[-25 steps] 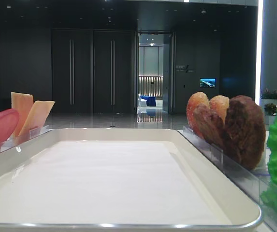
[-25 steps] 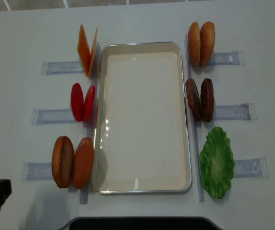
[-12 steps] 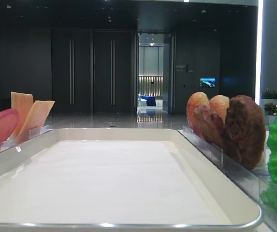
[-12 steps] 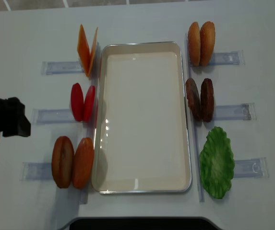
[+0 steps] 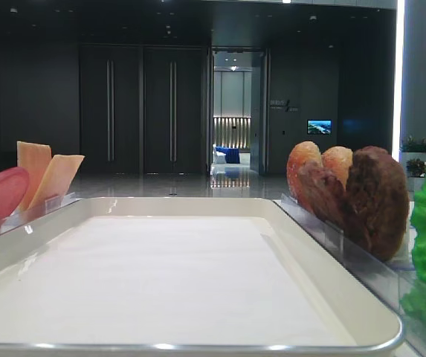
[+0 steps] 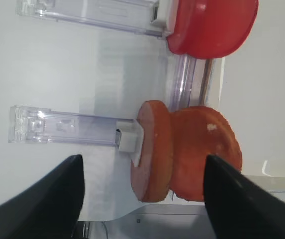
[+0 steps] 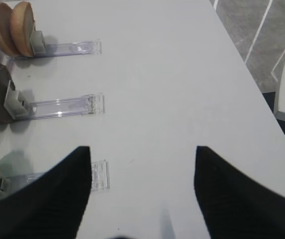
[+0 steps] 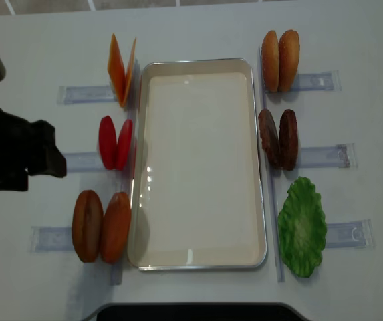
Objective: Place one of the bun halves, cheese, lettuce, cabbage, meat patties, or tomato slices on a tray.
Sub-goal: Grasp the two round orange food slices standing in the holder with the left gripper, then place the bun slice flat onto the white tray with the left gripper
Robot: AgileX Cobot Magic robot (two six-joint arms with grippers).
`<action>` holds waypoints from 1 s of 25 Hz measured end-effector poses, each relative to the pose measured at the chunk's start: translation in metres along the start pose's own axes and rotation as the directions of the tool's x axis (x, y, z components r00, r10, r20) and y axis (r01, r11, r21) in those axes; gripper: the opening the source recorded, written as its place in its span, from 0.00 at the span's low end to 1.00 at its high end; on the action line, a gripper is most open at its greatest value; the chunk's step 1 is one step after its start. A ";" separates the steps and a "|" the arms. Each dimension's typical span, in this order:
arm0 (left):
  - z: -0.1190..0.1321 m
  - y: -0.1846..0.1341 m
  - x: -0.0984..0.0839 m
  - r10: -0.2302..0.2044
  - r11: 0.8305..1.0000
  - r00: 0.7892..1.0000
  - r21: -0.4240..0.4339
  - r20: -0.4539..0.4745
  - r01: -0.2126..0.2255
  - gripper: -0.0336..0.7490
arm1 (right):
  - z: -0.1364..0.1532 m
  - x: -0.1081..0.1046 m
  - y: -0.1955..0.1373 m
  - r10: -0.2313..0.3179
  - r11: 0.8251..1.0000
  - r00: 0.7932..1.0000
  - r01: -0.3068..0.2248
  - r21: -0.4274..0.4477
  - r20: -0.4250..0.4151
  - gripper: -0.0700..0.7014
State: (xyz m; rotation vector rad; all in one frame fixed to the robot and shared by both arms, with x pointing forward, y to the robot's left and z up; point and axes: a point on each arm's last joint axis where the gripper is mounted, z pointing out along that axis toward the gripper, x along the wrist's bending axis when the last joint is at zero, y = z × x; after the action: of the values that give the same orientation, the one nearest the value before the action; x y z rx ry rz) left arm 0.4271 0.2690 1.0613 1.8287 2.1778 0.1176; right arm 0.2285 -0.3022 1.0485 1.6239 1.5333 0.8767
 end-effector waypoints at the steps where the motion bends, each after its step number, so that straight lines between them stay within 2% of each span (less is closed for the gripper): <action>1: 0.001 -0.002 -0.007 0.010 1.000 1.000 -0.002 -0.007 -0.010 0.76 | 0.000 0.000 0.000 0.000 1.000 1.000 0.000 0.000 0.000 0.65; 3: 0.002 -0.007 -0.022 0.039 0.999 0.999 -0.014 -0.021 -0.039 0.76 | 0.000 0.000 0.000 0.000 1.000 1.000 0.000 0.000 0.000 0.65; 4: 0.003 -0.009 -0.029 0.036 0.999 0.999 -0.020 -0.024 -0.036 0.76 | 0.000 0.000 0.000 0.000 1.000 1.000 0.000 0.000 0.000 0.65; 10: 0.021 -0.020 -0.073 0.078 0.996 0.996 0.044 -0.041 -0.076 0.76 | 0.000 0.000 0.000 0.000 1.000 1.000 0.000 0.000 0.000 0.65; 14: 0.029 -0.018 -0.100 0.090 0.995 0.995 0.046 -0.049 -0.087 0.76 | 0.000 0.000 0.000 0.000 1.000 1.000 0.000 0.000 0.000 0.65; 17: 0.040 -0.017 -0.109 0.086 0.994 0.994 0.070 -0.069 -0.081 0.76 | 0.000 0.000 0.000 0.000 1.000 1.000 0.000 0.000 0.000 0.65; 21: 0.057 -0.016 -0.112 0.090 0.989 0.989 0.125 -0.119 -0.074 0.76 | 0.000 0.000 0.000 0.000 1.000 1.000 0.000 0.000 0.000 0.65; 25: 0.069 -0.015 -0.116 0.089 0.987 0.988 0.147 -0.127 -0.070 0.76 | 0.000 0.000 0.000 0.000 1.000 1.000 0.000 0.000 0.000 0.65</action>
State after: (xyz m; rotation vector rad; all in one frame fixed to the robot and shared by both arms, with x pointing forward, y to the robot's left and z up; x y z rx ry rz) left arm 0.4488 0.1449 1.0110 2.0424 2.2548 0.1071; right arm 0.2285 -0.3022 1.0485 1.6239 1.5333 0.8767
